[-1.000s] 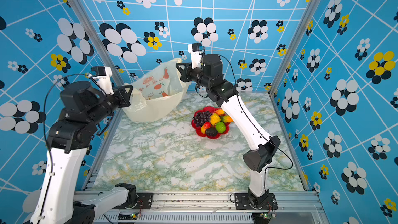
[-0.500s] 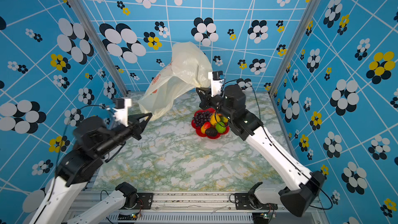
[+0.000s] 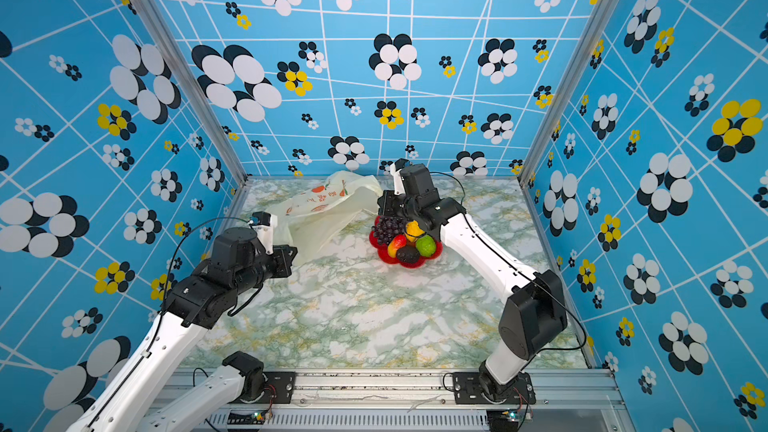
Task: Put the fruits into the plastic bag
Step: 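Lower the bag beside the plate while the right gripper releases its handle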
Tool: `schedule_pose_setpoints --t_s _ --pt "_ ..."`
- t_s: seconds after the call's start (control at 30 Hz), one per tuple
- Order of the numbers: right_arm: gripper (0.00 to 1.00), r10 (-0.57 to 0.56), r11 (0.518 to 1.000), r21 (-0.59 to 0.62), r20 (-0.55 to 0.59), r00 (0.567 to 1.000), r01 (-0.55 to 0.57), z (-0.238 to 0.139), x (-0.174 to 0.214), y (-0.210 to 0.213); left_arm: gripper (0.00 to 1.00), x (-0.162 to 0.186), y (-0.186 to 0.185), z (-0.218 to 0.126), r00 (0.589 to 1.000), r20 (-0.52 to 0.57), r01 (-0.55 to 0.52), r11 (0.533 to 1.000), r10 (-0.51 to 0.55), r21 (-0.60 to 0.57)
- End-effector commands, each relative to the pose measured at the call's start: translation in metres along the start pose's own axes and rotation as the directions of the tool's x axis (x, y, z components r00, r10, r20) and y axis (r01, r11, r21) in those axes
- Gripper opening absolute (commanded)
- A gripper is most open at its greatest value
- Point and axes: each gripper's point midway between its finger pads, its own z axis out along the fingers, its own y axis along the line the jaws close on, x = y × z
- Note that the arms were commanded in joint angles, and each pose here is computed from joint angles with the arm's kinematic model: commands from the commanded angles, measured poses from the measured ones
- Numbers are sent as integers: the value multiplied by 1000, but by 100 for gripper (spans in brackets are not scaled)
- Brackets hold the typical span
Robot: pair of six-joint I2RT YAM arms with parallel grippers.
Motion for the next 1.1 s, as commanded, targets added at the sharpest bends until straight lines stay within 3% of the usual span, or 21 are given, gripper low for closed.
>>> schedule_pose_setpoints --t_s 0.0,0.2,0.43,0.73,0.97,1.07 --pt "0 37 999 6 -98 995 -36 28 24 -10 0 3 -1 6 999 -22 44 998 -43 41" --pt "0 35 999 21 -115 993 -33 43 24 -19 0 -3 0 0 997 -10 71 996 -70 61" --pt "1 -1 1000 25 -73 997 2 58 -14 -15 0 -16 -25 -3 993 -15 118 977 -117 180" --pt "47 -12 1000 -16 -94 996 10 46 -27 1 0 -4 -35 -2 984 -48 176 957 -169 232" --pt "68 -93 993 -80 -53 994 89 -18 -36 21 0 -10 -45 -12 982 -38 186 945 -183 270" --pt "77 -112 993 -40 8 994 112 -53 -42 14 0 -12 -49 -14 983 -35 185 942 -182 282"
